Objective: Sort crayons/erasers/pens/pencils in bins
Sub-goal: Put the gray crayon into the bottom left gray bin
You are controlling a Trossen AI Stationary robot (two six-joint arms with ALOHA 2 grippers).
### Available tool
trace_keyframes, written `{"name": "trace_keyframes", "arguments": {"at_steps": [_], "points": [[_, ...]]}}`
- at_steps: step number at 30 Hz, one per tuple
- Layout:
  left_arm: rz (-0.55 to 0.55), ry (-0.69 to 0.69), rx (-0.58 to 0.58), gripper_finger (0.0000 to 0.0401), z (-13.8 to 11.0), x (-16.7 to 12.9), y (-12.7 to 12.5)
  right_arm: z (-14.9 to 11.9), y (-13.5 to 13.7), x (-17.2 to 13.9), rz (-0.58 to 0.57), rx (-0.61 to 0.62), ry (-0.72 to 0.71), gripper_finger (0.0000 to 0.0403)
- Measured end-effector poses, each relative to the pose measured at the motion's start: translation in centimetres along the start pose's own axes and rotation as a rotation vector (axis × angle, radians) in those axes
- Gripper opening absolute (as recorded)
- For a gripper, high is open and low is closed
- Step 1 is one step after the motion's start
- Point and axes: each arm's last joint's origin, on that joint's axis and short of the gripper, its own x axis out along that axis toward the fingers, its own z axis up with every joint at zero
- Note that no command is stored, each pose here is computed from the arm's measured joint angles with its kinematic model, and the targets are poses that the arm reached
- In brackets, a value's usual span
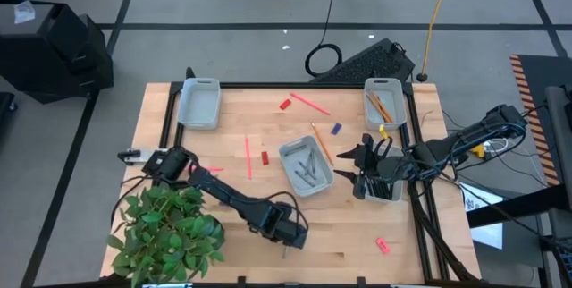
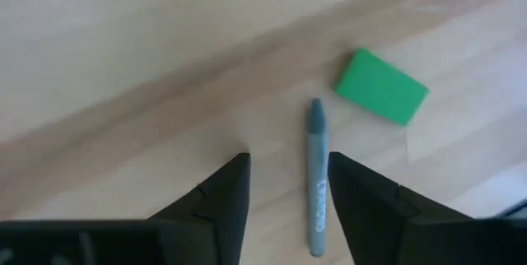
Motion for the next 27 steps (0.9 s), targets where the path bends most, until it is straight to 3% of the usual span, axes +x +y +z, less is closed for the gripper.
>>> {"name": "trace_keyframes", "arguments": {"at_steps": [2,11,17,21,25,27], "points": [[-0.015,-0.010,0.036,0.0152,0.4,-0.9,-0.8,0.0,0.0,0.0,0.000,-0.013,0.000,0.0212],[-0.282,-0.091,0.163,0.0116,0.8,-7.5,-6.4,0.0,0.0,0.0,-0.006,-0.052,-0.001,0.0212],[-0.448,-0.203,0.240,0.0085,-0.1,-11.0,-9.5,0.0,-0.5,-0.3,-0.108,-0.062,-0.022,0.0213],[-0.537,-0.215,0.335,0.0061,-1.3,-10.2,-11.9,0.1,-0.7,-0.6,-0.104,-0.039,-0.026,0.0213],[-0.555,-0.157,0.383,0.0038,-1.8,-8.0,-12.8,0.1,-0.9,-0.9,-0.103,-0.024,-0.023,0.0213],[-0.513,-0.140,0.378,0.0026,-1.7,-7.3,-12.4,0.2,-0.9,-1.0,-0.100,-0.017,-0.033,0.0213]]}}
